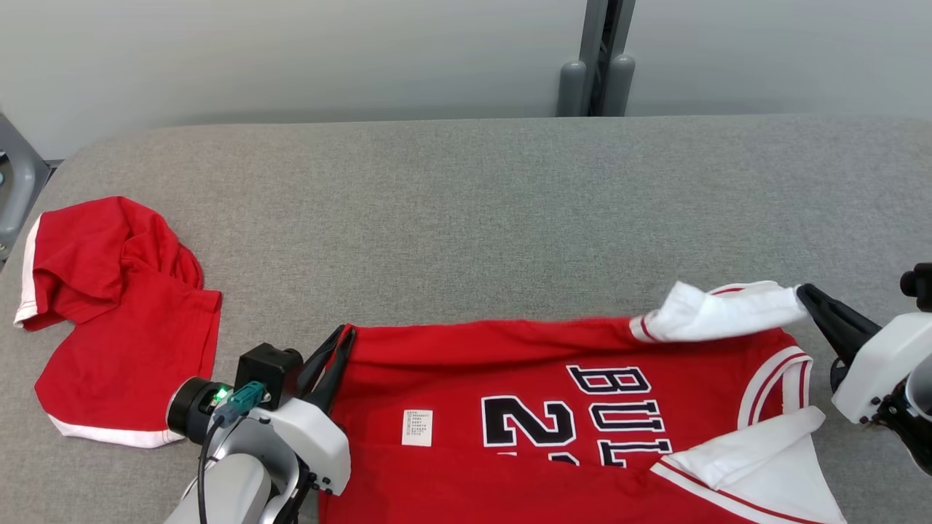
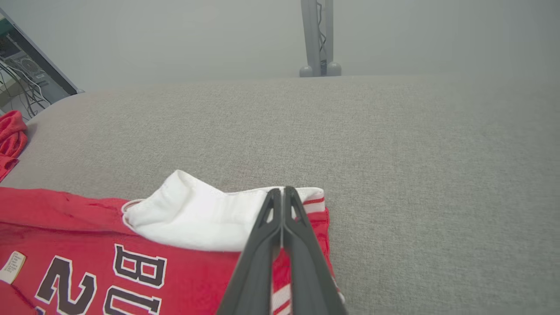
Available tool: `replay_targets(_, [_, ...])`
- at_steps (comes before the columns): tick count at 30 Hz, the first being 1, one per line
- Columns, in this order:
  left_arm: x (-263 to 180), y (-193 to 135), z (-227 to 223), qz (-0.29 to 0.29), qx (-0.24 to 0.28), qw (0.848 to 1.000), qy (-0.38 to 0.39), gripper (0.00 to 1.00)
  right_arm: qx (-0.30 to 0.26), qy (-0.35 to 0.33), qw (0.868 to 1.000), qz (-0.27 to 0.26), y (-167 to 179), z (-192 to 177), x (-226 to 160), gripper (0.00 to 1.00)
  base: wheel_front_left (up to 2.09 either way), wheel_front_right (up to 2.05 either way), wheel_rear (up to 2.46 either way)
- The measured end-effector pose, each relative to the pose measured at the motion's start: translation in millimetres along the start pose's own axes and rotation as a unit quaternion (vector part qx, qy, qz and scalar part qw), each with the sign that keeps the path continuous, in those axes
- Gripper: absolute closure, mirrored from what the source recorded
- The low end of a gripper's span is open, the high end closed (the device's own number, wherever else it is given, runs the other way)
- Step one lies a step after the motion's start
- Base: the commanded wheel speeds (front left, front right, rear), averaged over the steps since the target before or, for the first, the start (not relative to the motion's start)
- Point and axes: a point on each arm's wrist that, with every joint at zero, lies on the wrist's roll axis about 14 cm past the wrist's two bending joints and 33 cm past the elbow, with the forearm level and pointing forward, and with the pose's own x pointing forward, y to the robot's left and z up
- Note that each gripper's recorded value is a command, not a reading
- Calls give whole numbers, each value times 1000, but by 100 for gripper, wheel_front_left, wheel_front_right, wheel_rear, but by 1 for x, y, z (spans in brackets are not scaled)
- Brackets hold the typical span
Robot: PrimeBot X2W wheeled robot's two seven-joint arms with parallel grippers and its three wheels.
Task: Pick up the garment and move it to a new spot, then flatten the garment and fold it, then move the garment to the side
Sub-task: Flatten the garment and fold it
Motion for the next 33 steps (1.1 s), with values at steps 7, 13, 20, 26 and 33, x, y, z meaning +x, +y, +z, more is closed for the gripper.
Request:
replay_targets(7, [-5, -2, -1, -14, 14, 1000, 6, 100, 11, 13, 1000, -13, -10, -6, -14, 100, 0, 0, 0])
replay_targets(13, [-10, -11, -7, -44, 34, 998, 20, 100, 29, 29, 999, -12, -9, -15, -20, 100, 0, 0, 0])
replay_targets(20, [-15, -16, -9, -65, 67, 995, 30, 100, 66, 60, 996, -11, -7, -32, -28, 100, 0, 0, 0])
replay_targets(26, [-25, -15, -24, -87, 124, 986, 68, 100, 86, 81, 993, -7, -6, -38, -33, 100, 0, 0, 0])
replay_targets(33, [-32, -20, -28, -108, 139, 981, 83, 100, 115, 113, 987, -5, -5, -47, -42, 100, 0, 0, 0])
